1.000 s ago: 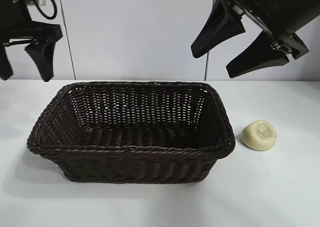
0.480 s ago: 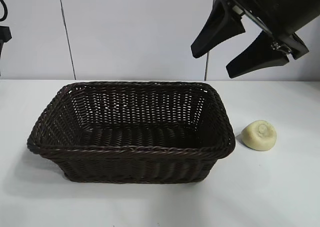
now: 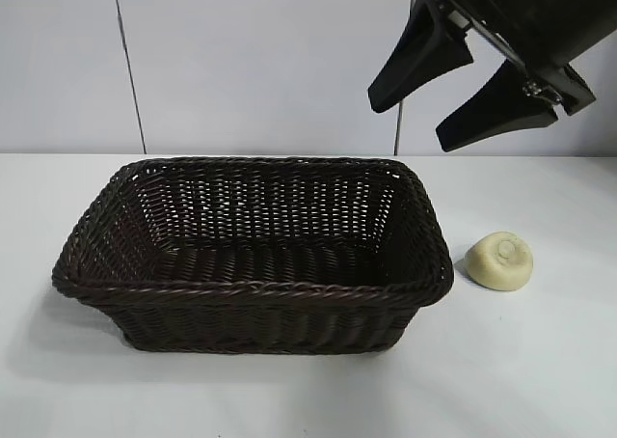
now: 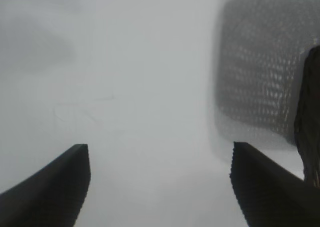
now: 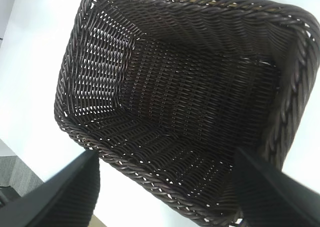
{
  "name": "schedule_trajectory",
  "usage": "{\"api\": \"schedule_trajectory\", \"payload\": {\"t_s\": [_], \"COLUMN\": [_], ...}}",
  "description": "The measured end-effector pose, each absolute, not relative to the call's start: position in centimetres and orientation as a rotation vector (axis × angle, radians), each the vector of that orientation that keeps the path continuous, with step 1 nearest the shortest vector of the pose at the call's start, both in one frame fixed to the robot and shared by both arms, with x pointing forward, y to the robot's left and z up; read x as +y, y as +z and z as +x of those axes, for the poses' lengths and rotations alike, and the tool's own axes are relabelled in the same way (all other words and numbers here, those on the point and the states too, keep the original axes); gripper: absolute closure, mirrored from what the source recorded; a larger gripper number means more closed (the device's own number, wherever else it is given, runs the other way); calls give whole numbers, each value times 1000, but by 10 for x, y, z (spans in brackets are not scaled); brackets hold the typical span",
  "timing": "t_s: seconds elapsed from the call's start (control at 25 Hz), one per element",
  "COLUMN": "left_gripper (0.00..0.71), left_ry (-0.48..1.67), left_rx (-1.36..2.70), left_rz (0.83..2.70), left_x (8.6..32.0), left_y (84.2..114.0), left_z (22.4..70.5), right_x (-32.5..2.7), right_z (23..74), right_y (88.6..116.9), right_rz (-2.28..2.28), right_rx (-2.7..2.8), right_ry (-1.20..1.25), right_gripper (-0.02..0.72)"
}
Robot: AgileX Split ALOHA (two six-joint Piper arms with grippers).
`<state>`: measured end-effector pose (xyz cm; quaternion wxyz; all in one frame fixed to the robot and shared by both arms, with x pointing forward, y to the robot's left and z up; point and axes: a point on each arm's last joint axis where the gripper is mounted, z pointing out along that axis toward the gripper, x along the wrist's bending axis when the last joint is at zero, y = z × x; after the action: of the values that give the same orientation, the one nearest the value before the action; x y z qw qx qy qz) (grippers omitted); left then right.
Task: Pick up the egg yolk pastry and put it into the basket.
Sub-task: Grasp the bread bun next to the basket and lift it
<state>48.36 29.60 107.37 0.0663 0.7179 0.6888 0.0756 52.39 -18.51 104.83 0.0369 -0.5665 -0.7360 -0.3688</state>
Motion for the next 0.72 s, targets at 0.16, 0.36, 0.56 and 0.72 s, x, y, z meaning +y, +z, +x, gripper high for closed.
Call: {"api": "schedule_trajectory", "payload": {"t_s": [0.16, 0.36, 0.56, 0.72], "left_gripper": [145, 145, 145, 145], "left_ry": [287, 369, 464, 548], "left_rx": [2044, 1996, 1934, 1876], "left_rz": [2131, 2077, 2012, 1950], "left_x": [297, 299, 300, 301], "left_y": [1071, 1059, 1044, 1034], "left_z": [432, 372, 327, 302], "right_x": [-185, -185, -185, -185], "right_z": [524, 524, 524, 524], "right_y": [1048, 1048, 1048, 1048], "right_rz": [-1740, -1740, -1740, -1740], "right_rx": [-2258, -2258, -2258, -2258], "right_ry": [-1132, -1132, -1132, -1132], "right_gripper": [167, 167, 167, 167]}}
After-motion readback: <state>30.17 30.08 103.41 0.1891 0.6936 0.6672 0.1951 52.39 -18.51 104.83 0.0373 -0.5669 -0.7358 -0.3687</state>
